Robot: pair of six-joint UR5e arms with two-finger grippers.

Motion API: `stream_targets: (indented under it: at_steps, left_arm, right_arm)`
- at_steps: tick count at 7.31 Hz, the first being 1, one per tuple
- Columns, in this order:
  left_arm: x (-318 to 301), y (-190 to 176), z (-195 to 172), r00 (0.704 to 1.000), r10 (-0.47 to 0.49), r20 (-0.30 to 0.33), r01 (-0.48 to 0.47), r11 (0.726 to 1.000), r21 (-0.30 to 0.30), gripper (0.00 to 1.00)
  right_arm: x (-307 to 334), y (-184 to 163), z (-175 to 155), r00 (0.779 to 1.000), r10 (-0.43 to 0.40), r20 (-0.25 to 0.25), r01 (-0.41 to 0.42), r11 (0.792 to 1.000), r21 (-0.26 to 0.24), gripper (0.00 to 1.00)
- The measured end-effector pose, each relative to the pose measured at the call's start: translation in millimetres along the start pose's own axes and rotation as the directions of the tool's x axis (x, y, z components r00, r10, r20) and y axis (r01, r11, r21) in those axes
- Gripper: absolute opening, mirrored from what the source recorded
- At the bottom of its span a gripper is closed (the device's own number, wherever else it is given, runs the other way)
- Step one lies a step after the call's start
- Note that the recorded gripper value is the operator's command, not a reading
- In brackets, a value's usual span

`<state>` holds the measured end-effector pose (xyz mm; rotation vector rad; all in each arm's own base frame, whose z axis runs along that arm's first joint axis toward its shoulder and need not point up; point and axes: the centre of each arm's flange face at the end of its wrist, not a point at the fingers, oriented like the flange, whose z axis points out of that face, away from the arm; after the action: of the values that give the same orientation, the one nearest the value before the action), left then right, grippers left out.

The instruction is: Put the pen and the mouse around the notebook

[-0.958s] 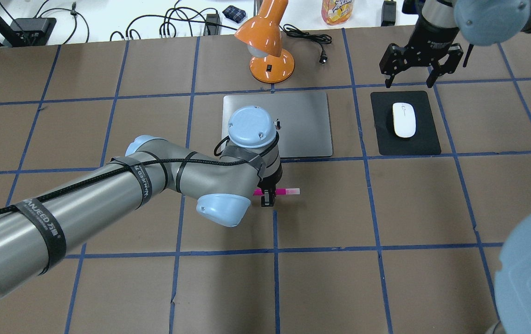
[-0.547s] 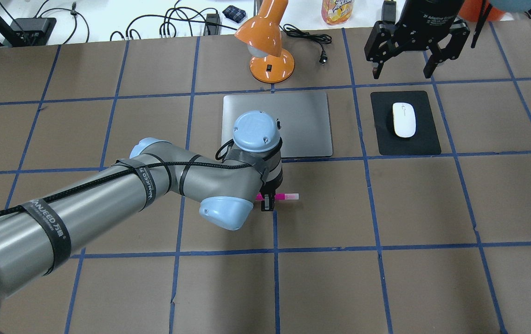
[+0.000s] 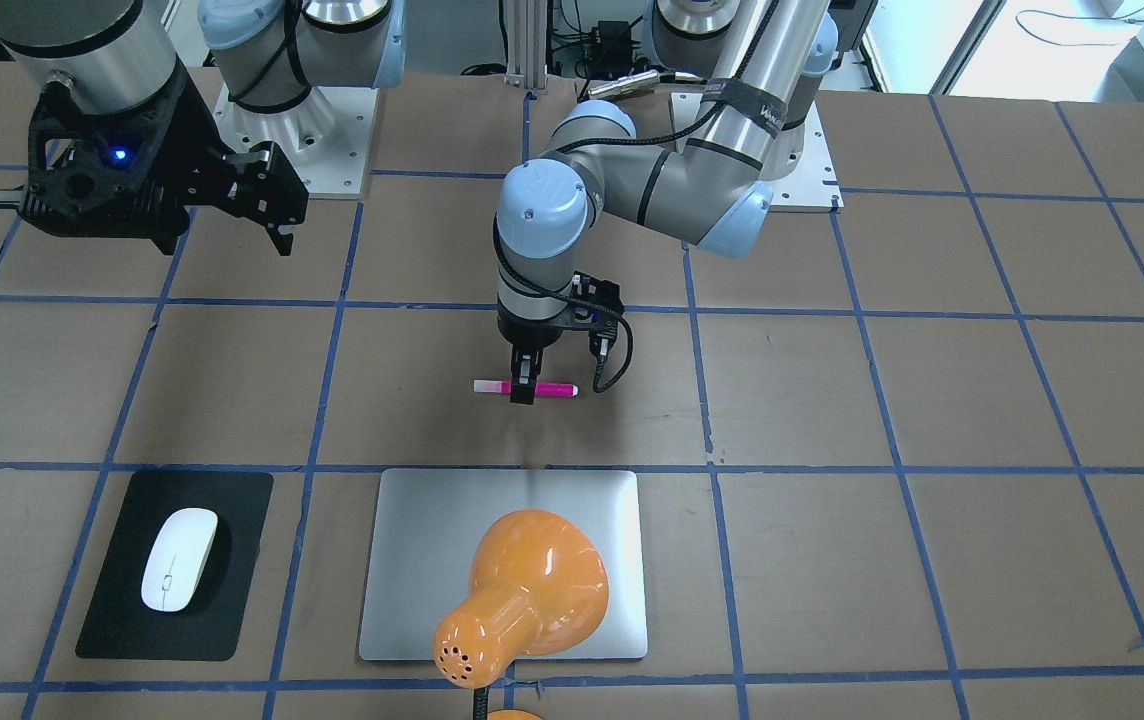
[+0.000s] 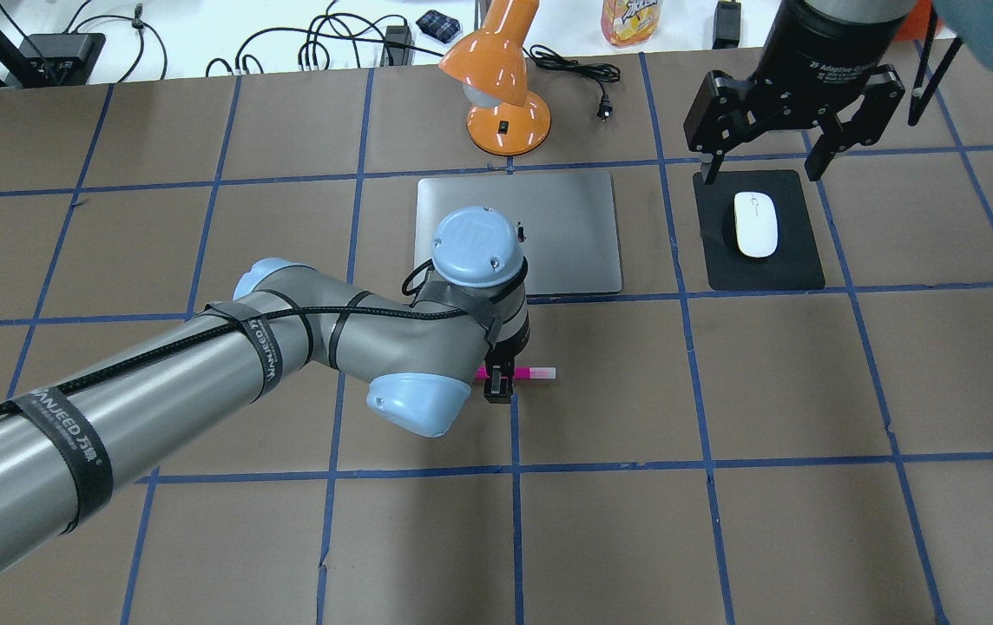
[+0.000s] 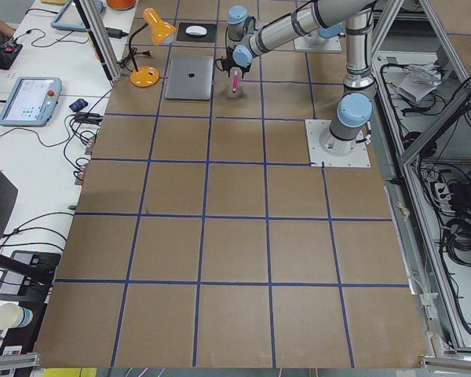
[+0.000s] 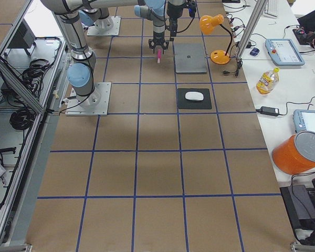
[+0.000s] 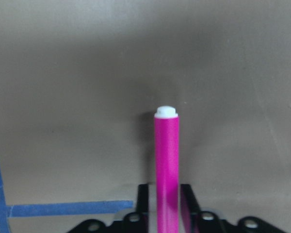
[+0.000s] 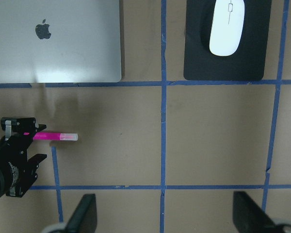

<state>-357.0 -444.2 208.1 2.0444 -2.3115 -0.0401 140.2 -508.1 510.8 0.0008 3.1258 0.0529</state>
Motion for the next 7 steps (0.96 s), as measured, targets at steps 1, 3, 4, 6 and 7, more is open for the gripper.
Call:
stream_targets:
  at_steps: [1,3,4,6,7]
  left_arm:
    - [9,-14,-22,0.997,0.067,-0.032,-0.068,0.998,-0.020,1.00]
    - [27,-81,-77,0.962,0.265,-0.059,-0.266,0.964,-0.021,1.00]
    - [29,-120,-109,0.925,0.376,-0.047,-0.377,0.926,-0.012,1.00]
    - [23,-198,-182,0.776,0.630,0.013,-0.629,0.776,-0.036,1.00]
    - [17,-228,-215,0.660,0.750,0.046,-0.748,0.661,-0.056,1.00]
  right_arm:
    - [1,-1,-2,1.000,-0.001,-0.005,0.001,0.999,0.034,1.00]
    - [2,-6,-7,1.000,0.001,-0.013,0.000,0.996,0.094,1.00]
    - [2,-8,-9,1.000,0.001,-0.014,0.000,0.994,0.110,1.00]
    - [1,-8,-9,1.000,0.001,-0.013,0.000,0.993,0.117,1.00]
    - [1,-8,-9,1.000,0.000,-0.013,0.002,0.993,0.116,1.00]
